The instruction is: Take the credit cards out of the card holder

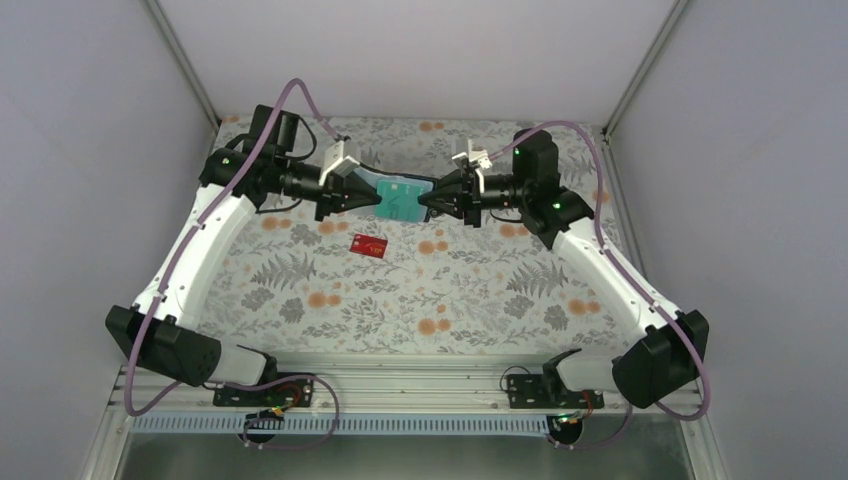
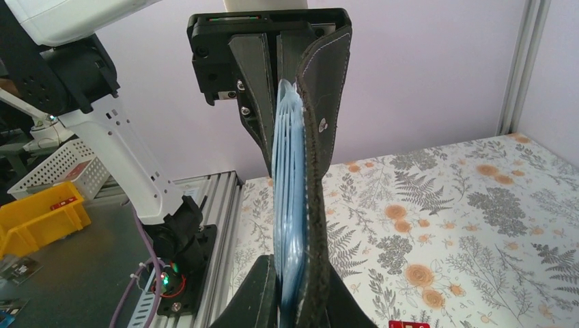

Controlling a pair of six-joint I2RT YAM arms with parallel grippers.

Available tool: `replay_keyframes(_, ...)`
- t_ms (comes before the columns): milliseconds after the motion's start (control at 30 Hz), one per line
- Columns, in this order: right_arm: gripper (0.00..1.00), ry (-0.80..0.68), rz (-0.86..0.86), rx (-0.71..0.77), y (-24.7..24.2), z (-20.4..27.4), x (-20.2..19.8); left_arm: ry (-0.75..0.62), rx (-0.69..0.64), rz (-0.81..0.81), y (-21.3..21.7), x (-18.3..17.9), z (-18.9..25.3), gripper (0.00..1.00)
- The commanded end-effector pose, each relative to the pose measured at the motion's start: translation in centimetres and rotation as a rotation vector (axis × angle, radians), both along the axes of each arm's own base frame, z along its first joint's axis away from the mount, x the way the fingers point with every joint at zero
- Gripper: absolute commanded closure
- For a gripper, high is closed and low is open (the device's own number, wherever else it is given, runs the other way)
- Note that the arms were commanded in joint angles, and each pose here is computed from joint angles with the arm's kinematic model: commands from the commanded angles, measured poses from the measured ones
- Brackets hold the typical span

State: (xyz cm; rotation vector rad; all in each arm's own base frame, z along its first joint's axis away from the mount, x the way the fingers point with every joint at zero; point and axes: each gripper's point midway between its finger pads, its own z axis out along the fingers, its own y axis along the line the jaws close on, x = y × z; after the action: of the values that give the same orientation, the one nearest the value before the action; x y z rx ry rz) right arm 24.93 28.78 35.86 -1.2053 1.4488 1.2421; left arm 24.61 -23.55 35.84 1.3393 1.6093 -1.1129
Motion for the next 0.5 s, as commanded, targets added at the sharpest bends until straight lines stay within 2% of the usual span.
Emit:
replay_keyframes(0, 0.96, 0.012, -0.053, -0.015, -1.8, -0.2, 1.1, -0.032, -0.004, 0.013, 0.9, 0.1, 0.9, 0.98)
replay_keyframes(200, 0.96, 0.064, 0.045, 0.009, -1.0, -0.4, 0.3, 0.038, -0.041, 0.025, 0.2, 1.2, 1.0, 0.98)
replay_keyframes(333, 0.96, 0.083, 0.037, 0.031, -0.7, -0.8, 0.6, 0.102, -0.072, 0.046, -0.2, 2.1, 1.4, 0.98)
replay_keyframes(400, 0.86, 0.130, 0.034, 0.035, -0.3, -1.6, 1.4, 0.142, -0.079, 0.060, -0.3, 2.5, 0.9, 0.98)
replay_keyframes(467, 0.82, 0.182, 0.053, 0.029, 0.3, -2.6, 1.8, 0.170, -0.081, 0.070, -0.4, 2.8, 0.4, 0.98)
